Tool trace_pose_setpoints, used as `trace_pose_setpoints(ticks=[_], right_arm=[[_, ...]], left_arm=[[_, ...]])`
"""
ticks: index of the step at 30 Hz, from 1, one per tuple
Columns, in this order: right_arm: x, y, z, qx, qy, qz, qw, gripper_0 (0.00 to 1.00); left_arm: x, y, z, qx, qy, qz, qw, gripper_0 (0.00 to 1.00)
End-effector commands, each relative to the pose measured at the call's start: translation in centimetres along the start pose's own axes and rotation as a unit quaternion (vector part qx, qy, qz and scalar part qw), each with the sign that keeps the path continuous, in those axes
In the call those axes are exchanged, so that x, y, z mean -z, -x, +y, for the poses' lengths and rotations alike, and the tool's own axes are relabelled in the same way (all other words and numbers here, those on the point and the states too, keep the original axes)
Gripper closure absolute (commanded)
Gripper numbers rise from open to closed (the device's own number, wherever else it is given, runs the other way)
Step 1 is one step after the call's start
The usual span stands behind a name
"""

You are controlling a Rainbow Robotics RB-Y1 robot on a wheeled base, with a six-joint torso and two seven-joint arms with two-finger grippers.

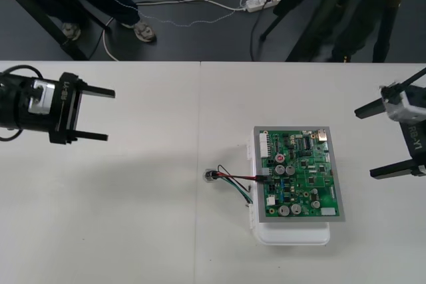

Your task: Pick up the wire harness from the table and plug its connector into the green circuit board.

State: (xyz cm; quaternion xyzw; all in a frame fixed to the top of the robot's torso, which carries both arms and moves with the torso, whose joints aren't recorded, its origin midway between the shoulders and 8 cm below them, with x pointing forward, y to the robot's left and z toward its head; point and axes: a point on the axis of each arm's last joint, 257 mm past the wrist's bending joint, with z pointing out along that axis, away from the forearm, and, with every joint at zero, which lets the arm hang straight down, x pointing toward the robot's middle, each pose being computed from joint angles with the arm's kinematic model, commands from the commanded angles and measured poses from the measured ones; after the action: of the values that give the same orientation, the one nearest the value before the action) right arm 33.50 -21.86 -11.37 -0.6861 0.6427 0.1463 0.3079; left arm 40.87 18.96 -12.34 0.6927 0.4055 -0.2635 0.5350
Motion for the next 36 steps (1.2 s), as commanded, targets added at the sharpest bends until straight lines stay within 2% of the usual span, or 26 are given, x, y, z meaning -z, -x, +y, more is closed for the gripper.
trace_pose_setpoints(ticks=[1, 9, 15, 24, 36], right_arm=[[2.3, 3.1, -0.5, 0.001, -0.006, -0.063, 0.998, 0.00], [2.8, 8.2, 0.4, 0.001, 0.008, -0.167, 0.986, 0.00], [3.0, 9.8, 0.4, 0.003, 0.005, -0.202, 0.979, 0.00], [3.3, 10.7, 0.9, 0.006, 0.015, -0.225, 0.974, 0.00], [3.6, 10.5, 0.7, -0.003, 0.016, -0.232, 0.973, 0.00]], left_arm=[[2.7, 4.9, 2.8, 0.031, -0.007, 0.003, 0.999, 0.24], [3.7, 9.6, 5.9, 0.005, 0.011, 0.022, 1.000, 0.24], [3.5, 13.2, 7.0, -0.008, -0.002, 0.027, 1.000, 0.24], [2.2, 17.2, 8.8, -0.056, -0.009, 0.011, 0.998, 0.25], [0.9, 18.2, 8.9, -0.061, -0.011, -0.013, 0.998, 0.25]])
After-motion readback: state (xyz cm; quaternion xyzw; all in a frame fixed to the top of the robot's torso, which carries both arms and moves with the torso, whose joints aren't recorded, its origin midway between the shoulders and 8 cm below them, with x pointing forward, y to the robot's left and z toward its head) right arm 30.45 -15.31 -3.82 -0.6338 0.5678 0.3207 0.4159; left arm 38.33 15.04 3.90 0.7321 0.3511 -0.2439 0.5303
